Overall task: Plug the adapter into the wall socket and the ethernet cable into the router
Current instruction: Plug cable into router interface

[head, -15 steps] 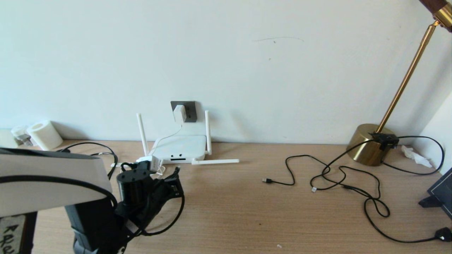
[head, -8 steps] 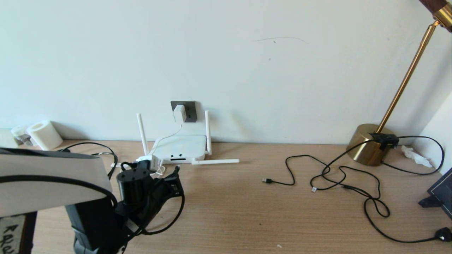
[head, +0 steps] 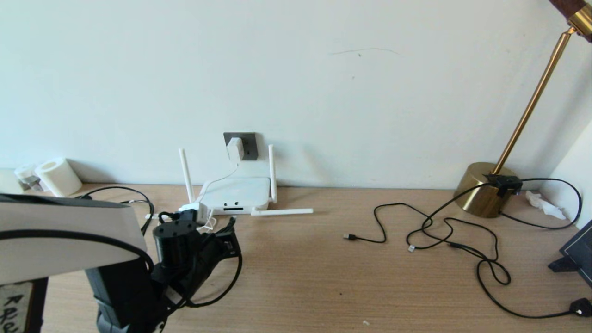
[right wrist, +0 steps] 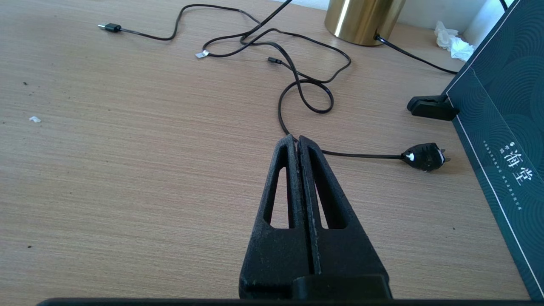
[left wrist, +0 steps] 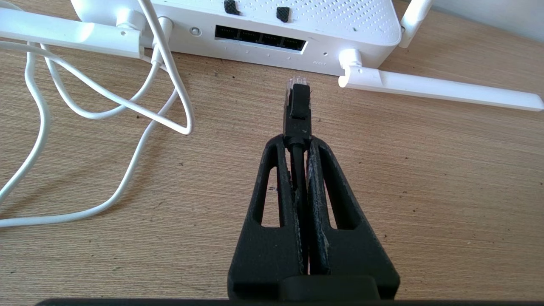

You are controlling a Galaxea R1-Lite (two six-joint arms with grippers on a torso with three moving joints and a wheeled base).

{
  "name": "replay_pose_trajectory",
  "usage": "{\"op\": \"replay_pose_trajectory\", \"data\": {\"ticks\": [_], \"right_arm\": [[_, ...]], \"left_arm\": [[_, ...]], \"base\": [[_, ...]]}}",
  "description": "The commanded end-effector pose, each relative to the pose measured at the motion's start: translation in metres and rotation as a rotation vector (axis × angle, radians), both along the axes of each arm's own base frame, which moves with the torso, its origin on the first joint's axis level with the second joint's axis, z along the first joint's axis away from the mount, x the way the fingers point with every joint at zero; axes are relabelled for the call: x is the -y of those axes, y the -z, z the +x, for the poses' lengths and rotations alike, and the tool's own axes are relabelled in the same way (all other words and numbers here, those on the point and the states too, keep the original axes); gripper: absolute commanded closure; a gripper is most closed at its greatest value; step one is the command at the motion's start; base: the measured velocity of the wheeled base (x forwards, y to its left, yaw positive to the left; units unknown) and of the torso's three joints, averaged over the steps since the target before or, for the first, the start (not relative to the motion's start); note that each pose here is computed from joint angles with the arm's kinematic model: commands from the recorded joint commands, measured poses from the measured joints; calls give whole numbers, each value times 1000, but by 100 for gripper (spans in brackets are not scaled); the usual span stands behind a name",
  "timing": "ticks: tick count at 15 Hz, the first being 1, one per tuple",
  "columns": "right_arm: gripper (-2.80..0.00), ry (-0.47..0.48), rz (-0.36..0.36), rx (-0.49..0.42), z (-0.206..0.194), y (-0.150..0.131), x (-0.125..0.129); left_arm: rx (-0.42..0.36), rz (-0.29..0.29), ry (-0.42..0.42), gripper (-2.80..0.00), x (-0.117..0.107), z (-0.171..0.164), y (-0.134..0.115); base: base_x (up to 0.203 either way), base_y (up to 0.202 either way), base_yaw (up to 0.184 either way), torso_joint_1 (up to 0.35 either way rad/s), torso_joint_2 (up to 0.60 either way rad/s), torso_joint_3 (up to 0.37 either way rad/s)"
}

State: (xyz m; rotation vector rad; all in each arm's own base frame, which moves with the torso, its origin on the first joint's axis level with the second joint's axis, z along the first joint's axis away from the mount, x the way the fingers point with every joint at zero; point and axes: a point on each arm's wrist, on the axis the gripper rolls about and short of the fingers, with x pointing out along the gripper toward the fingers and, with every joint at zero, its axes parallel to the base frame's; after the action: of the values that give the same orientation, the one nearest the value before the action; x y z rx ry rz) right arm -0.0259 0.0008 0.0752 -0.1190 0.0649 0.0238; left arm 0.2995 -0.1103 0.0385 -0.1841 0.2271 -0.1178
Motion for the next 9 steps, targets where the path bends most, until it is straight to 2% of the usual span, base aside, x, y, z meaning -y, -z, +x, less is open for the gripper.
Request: {"op": "replay_pose_trajectory", "data": {"ticks": [1, 9], "right_arm": [[0, 0, -1, -1, 0, 0, 0], [0, -1, -1, -1, 0, 0, 0]], "left_arm": [[5, -4, -2, 0, 0, -1, 0], [20, -5, 13, 0, 8, -3, -4]], "base": [[0, 0, 0, 0, 0, 0], [0, 0, 0, 0, 0, 0]]}}
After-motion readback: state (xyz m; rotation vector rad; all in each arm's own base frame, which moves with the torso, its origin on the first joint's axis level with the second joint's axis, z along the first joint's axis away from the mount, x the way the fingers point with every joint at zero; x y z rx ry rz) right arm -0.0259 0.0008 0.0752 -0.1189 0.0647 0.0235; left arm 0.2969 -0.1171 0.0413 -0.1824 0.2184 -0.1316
